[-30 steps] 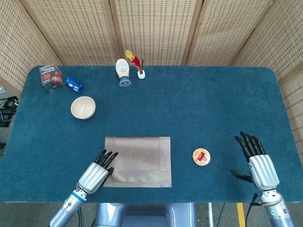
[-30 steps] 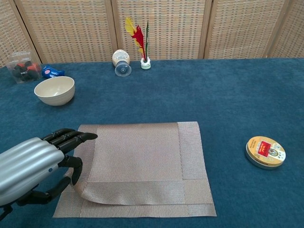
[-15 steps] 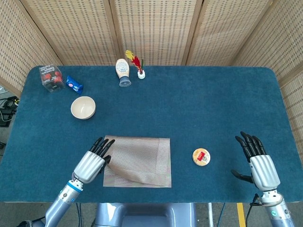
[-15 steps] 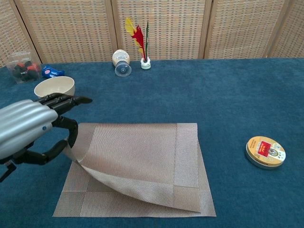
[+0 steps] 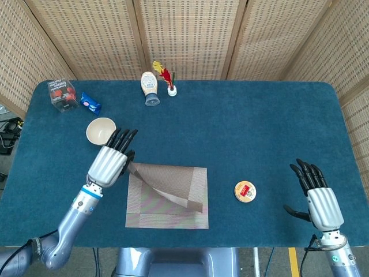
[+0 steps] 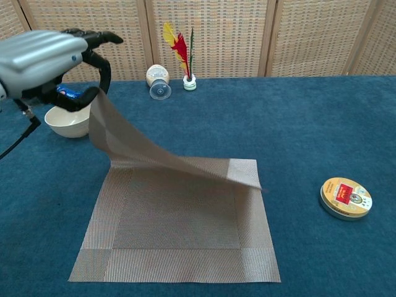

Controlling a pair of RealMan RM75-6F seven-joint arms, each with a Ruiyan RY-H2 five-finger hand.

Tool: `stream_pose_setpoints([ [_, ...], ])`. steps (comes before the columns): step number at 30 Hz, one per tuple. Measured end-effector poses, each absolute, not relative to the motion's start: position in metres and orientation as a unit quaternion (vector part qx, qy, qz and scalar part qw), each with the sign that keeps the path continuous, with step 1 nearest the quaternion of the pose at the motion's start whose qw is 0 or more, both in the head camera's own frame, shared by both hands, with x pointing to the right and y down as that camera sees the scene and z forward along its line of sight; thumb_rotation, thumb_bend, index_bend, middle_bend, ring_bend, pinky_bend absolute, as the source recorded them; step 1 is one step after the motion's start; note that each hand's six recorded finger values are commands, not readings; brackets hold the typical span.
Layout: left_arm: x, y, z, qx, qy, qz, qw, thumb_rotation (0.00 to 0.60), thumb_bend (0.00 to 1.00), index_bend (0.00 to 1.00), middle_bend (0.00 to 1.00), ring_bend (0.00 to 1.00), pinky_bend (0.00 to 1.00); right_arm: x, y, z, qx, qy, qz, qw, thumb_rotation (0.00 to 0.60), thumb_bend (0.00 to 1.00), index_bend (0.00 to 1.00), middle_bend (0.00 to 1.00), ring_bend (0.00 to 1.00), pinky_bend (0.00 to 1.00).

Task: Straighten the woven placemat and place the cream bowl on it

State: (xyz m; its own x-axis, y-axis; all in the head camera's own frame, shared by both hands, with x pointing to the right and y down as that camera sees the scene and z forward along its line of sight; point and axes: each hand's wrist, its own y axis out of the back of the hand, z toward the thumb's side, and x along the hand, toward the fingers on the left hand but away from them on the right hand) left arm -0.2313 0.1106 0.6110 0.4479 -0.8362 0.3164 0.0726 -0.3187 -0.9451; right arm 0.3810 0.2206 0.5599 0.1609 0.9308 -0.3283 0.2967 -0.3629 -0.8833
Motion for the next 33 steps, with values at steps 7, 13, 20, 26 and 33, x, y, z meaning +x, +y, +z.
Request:
stream_pose_setpoints([
  [7, -0.233, 0.045, 0.618, -0.644, 0.307, -0.48, 0.51, 0.6, 0.61, 0.54, 0.0, 0.0, 0.0, 0.387, 0.216, 0.562, -0.674, -0.454, 0.473, 0.34, 0.6, 0.23, 0.04, 0.0, 0.0, 0.0],
  [13, -0.243, 0.008, 0.649, -0.604, 0.297, -0.537, 0.509, 0.6, 0.58, 0.45, 0.0, 0.0, 0.0, 0.393, 0.212, 0.574, -0.666, -0.451, 0.49, 0.336, 0.6, 0.23, 0.04, 0.0, 0.0, 0.0],
  [20, -0.244, -0.008, 0.682, -0.57, 0.27, -0.586, 0.509, 0.6, 0.17, 0.02, 0.0, 0.0, 0.0, 0.396, 0.209, 0.581, -0.661, -0.449, 0.5, 0.334, 0.6, 0.23, 0.04, 0.0, 0.0, 0.0],
  [26, -0.246, -0.004, 0.686, -0.573, 0.271, -0.583, 0.508, 0.6, 0.15, 0.0, 0.0, 0.0, 0.0, 0.396, 0.21, 0.585, -0.662, -0.444, 0.504, 0.332, 0.6, 0.23, 0.04, 0.0, 0.0, 0.0],
  [33, -0.255, 0.01, 0.667, -0.595, 0.304, -0.547, 0.505, 0.6, 0.15, 0.02, 0.0, 0.0, 0.0, 0.391, 0.212, 0.586, -0.668, -0.438, 0.501, 0.333, 0.6, 0.23, 0.04, 0.0, 0.0, 0.0],
])
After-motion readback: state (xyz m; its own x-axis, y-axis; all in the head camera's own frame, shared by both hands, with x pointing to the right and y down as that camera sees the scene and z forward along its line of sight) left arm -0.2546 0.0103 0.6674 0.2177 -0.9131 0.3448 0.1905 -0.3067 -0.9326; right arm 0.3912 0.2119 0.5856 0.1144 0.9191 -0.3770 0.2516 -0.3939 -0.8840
